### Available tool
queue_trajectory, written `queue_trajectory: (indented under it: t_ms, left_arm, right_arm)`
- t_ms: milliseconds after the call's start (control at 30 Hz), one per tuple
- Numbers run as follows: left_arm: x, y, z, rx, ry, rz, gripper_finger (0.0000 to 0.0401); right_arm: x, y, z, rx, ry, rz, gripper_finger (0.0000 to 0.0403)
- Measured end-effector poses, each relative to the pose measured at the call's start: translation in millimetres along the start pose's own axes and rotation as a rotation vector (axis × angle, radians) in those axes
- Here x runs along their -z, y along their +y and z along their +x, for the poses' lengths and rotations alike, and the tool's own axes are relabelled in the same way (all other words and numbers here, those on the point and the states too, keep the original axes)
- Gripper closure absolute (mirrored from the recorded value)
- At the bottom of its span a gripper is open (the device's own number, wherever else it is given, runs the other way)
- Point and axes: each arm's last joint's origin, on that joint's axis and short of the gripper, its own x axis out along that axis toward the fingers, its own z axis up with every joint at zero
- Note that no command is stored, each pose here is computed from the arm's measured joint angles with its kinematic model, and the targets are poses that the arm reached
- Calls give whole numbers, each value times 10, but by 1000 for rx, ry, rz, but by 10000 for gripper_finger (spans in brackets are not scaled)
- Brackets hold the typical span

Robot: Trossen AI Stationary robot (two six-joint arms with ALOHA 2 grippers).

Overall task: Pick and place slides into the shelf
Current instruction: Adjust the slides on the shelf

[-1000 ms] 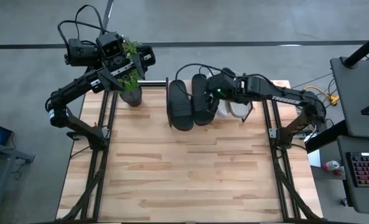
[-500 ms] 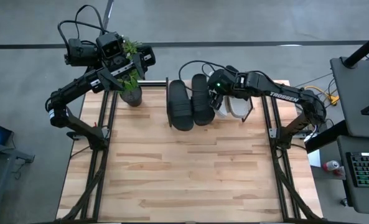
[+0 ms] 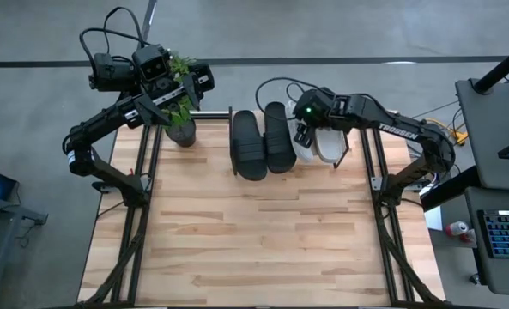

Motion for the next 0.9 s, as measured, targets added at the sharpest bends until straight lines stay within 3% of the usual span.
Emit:
queue_trajectory:
  t_ms: [567, 733, 900]
  left_arm:
    - [2, 8, -2, -3, -3, -1, 154]
    - [2, 8, -2, -3, -3, -1, 154]
    - [2, 8, -2, -4, -5, -2, 154]
  right_arm:
    - [245, -19, 444, 56, 57, 57, 202]
    - [247, -58, 461, 101, 62, 47, 245]
    - [283, -61, 461, 95, 100, -15, 329]
